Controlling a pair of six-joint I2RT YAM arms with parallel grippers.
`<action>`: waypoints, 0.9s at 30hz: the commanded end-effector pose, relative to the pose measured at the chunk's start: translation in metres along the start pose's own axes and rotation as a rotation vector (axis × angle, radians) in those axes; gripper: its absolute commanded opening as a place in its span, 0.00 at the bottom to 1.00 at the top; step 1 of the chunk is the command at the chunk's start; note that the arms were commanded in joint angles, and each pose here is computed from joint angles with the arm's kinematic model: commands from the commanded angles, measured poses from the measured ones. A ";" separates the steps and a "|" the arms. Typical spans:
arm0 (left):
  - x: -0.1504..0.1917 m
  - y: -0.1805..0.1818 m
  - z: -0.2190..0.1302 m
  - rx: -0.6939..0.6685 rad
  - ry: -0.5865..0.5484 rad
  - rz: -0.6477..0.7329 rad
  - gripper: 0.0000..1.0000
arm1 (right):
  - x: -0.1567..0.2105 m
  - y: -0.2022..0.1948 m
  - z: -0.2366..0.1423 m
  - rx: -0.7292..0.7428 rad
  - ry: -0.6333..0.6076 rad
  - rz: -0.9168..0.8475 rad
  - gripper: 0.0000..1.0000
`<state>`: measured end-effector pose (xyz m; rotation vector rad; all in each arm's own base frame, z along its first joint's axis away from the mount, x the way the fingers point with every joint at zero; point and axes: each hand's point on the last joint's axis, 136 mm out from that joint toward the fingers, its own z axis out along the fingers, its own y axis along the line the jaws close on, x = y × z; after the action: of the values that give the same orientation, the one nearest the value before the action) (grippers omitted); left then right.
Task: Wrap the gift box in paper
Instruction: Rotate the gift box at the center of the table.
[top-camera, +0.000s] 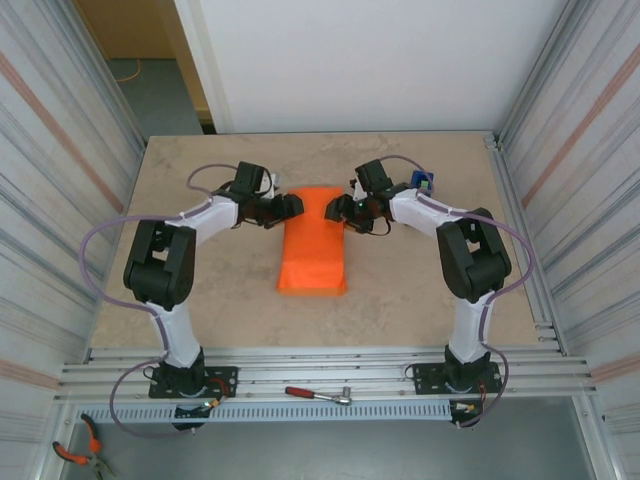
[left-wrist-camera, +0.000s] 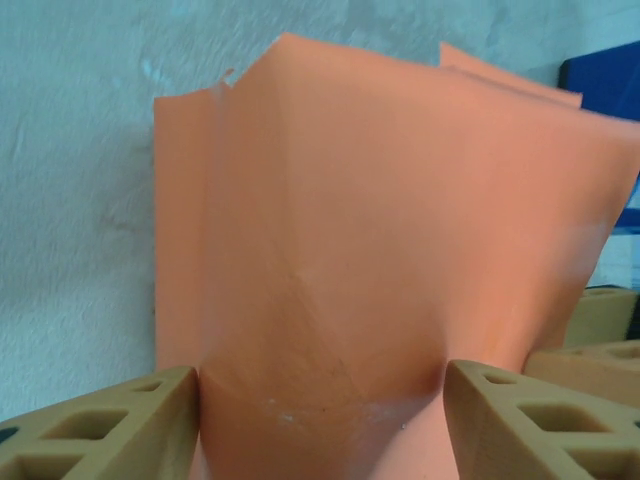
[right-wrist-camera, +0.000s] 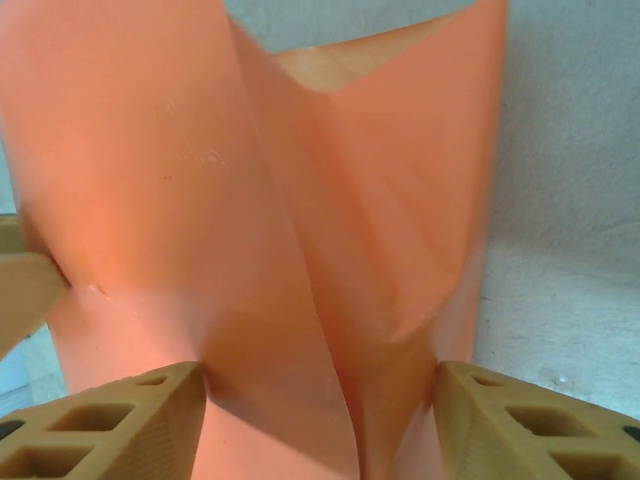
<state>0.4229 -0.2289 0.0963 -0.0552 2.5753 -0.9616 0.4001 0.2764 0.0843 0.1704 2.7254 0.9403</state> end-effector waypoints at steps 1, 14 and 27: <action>-0.021 -0.024 -0.026 0.042 -0.060 0.082 0.70 | -0.010 0.016 -0.024 -0.025 -0.038 -0.026 0.64; 0.071 -0.015 -0.110 -0.004 -0.156 0.107 0.83 | 0.068 -0.010 -0.083 0.085 -0.051 -0.082 0.70; 0.110 0.015 -0.081 -0.086 -0.162 0.086 0.85 | 0.117 -0.008 -0.043 0.119 -0.027 -0.073 0.68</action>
<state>0.2756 -0.1801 0.0941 -0.0387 2.5137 -0.7827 0.2588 0.2594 0.0853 0.0490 2.7858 0.7561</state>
